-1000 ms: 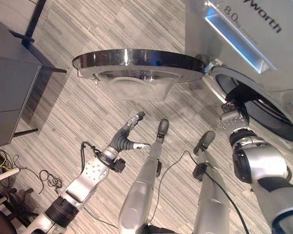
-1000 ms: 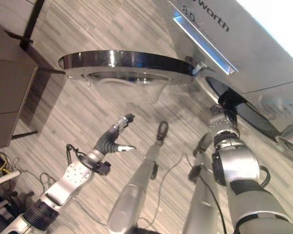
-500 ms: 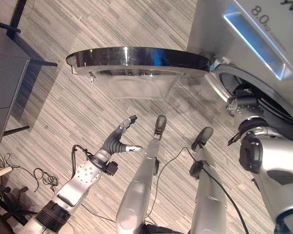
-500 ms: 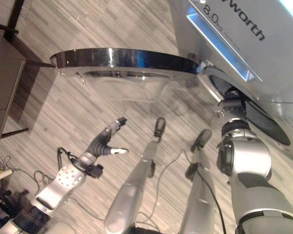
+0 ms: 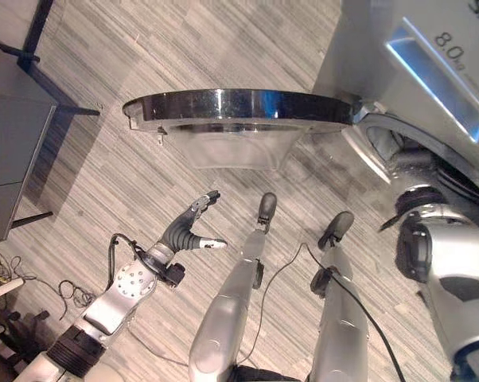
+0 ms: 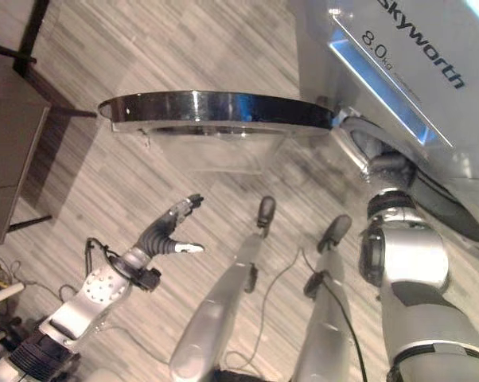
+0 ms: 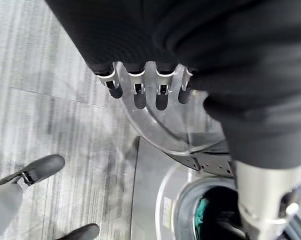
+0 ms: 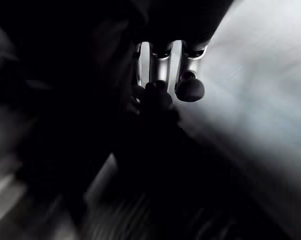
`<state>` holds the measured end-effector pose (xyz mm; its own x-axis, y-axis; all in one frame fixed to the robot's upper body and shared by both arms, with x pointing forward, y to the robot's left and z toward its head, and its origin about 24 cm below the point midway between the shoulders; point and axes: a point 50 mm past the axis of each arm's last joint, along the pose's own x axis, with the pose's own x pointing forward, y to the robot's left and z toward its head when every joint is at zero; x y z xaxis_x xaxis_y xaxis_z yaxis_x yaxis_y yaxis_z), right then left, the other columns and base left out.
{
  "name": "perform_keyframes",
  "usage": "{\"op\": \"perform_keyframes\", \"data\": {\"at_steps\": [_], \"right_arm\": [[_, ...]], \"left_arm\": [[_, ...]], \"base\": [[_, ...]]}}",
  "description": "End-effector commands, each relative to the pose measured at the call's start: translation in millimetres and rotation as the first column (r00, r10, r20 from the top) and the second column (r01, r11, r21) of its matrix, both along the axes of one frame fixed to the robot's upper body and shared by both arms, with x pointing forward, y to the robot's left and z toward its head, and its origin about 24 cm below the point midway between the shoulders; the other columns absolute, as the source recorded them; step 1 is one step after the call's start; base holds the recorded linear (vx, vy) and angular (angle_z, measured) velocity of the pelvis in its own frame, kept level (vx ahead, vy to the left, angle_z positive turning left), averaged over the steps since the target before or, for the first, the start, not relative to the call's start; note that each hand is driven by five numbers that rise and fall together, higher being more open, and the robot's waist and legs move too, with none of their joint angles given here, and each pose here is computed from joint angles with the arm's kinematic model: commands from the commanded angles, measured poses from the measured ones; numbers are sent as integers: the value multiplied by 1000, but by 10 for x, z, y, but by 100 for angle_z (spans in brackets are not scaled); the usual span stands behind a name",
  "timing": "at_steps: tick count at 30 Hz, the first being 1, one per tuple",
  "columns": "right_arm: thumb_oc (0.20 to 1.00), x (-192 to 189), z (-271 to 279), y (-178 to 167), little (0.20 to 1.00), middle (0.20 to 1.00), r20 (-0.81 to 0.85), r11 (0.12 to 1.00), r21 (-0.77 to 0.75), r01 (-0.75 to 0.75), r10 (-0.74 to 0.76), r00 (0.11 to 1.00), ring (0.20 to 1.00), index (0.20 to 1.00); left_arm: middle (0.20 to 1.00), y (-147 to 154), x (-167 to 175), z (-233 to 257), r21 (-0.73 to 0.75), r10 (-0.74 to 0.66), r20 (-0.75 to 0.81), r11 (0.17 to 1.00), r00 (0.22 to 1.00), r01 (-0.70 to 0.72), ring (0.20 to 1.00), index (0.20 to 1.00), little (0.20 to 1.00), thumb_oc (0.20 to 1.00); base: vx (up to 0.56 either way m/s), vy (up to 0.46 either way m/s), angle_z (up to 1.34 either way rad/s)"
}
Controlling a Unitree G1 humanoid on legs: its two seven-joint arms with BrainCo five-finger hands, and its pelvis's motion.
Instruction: Grab the laundry basket,head to the washer,open it,put in the laundry and shut it.
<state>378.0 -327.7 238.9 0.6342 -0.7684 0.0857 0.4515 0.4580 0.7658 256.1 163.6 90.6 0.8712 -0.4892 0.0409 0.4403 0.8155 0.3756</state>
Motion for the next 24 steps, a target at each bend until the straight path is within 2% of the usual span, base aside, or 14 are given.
{"op": "perform_keyframes", "data": {"at_steps": [1, 2, 4, 5, 6, 7, 10, 11, 13, 19, 22, 24], "right_arm": [[294, -706, 1731, -355, 294, 294, 404, 932, -300, 202, -68, 912, 294, 294], [209, -668, 1683, -359, 209, 209, 357, 924, -327, 198, -73, 931, 209, 209], [200, -602, 1579, -353, 200, 200, 326, 932, -322, 169, -58, 943, 200, 200], [300, -600, 1522, -383, 300, 300, 326, 938, -300, 172, -68, 943, 300, 300], [429, -616, 1508, -418, 429, 429, 325, 942, -281, 186, -89, 942, 429, 429], [1000, -637, 1483, -465, 1000, 1000, 312, 942, -267, 206, -117, 943, 1000, 1000], [1000, -640, 1382, -598, 1000, 1000, 161, 922, -307, 235, -193, 968, 1000, 1000], [1000, -642, 1398, -597, 1000, 1000, 158, 921, -311, 234, -192, 969, 1000, 1000], [1000, -564, 1286, -606, 1000, 1000, 25, 905, -381, 190, -196, 980, 1000, 1000], [1000, -299, 713, -485, 1000, 1000, -87, 934, -354, 39, -74, 993, 1000, 1000], [1000, -177, 97, -323, 1000, 1000, -116, 956, -288, -55, 22, 993, 1000, 1000], [1000, -172, -280, -158, 1000, 1000, -131, 942, -306, -136, 100, 986, 1000, 1000]], "left_arm": [[1000, -62, -185, -161, -36, -36, -61, 999, 998, 34, 1000, 1000, 1000, 1000], [1000, -61, -177, -158, -44, -31, -63, 999, 998, 29, 1000, 1000, 1000, 1000], [1000, -70, -160, -145, -51, -33, -60, 998, 998, 30, 1000, 1000, 1000, 1000], [1000, -70, -161, -133, -51, -38, -58, 998, 998, 35, 1000, 1000, 1000, 1000], [1000, -69, -164, -132, -51, -39, -59, 998, 997, 36, 1000, 1000, 1000, 1000], [1000, -59, -171, -136, -50, -36, -63, 998, 997, 33, 1000, 1000, 1000, 1000], [1000, 13, -175, -139, -23, -15, -63, 1000, 998, 14, 1000, 1000, 1000, 1000], [1000, 11, -176, -139, -25, -15, -63, 1000, 998, 13, 1000, 1000, 1000, 1000], [1000, 55, -165, -130, -10, 11, -47, 1000, 999, -11, 1000, 1000, 1000, 1000], [1000, 45, -142, -155, -18, 34, -39, 999, 999, -35, 1000, 1000, 1000, 1000], [1000, 37, -126, -206, -3, 45, -48, 999, 998, -45, 1000, 1000, 1000, 1000], [1000, 47, -122, -240, -3, 58, -53, 998, 997, -59, 1000, 1000, 1000, 1000]], "base": [[-13, 41, 1], [-14, 36, 1], [-13, 31, 0], [-11, 32, -1], [-12, 33, 0], [-16, 35, -1], [-14, 23, -1], [0, 0, 0], [0, 0, 0], [-14, 14, -8], [1, 6, -1], [14, 25, -7]]}}
